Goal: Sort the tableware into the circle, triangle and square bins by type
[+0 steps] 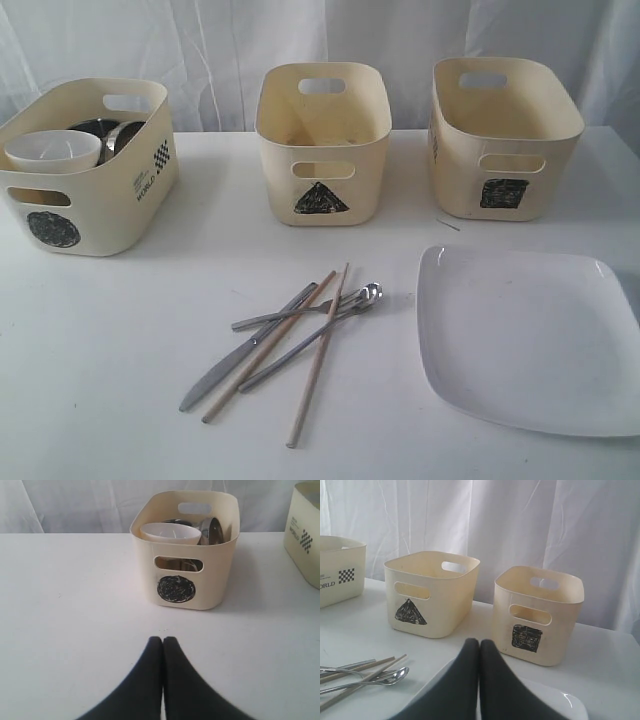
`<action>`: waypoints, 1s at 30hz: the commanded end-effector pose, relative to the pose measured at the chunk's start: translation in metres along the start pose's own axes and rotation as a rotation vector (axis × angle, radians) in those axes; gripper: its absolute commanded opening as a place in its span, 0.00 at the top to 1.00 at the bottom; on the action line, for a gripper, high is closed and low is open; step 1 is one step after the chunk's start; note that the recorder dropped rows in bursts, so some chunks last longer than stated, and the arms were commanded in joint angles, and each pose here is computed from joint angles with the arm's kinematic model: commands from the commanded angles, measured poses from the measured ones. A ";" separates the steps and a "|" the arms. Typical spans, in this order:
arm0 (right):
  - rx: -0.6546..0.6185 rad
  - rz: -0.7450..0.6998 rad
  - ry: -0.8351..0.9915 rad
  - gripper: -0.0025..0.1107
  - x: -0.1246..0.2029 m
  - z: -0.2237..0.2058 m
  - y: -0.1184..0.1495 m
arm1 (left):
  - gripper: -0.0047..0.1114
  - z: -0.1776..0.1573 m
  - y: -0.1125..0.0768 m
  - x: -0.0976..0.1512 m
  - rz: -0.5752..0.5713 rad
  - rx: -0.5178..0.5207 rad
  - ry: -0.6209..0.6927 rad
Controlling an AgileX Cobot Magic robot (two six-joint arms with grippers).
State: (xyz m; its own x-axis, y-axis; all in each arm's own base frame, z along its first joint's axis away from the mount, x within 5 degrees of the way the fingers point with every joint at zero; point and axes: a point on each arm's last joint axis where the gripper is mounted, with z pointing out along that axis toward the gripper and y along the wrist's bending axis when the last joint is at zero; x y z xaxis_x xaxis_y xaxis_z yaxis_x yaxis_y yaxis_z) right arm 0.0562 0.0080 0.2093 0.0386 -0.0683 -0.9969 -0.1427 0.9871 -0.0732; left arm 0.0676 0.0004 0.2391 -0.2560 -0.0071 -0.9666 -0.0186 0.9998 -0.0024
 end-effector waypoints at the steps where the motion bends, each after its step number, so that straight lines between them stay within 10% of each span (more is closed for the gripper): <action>1: 0.002 -0.001 -0.003 0.98 0.001 0.000 0.000 | 0.96 0.009 0.002 0.030 -0.011 -0.022 -0.113; 30: 0.002 -0.005 -0.003 0.98 0.001 0.000 0.000 | 0.96 0.004 0.000 0.065 -0.009 -0.001 -0.003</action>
State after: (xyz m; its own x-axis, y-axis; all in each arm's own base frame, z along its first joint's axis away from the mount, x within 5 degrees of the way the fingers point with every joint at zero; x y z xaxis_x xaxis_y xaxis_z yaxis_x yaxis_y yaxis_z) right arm 0.0562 0.0080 0.2093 0.0385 -0.0676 -0.9970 -0.1427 0.9871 -0.0724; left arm 0.0550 0.0001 0.1766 -0.2508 -0.0060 -0.9680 -0.0224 0.9997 -0.0004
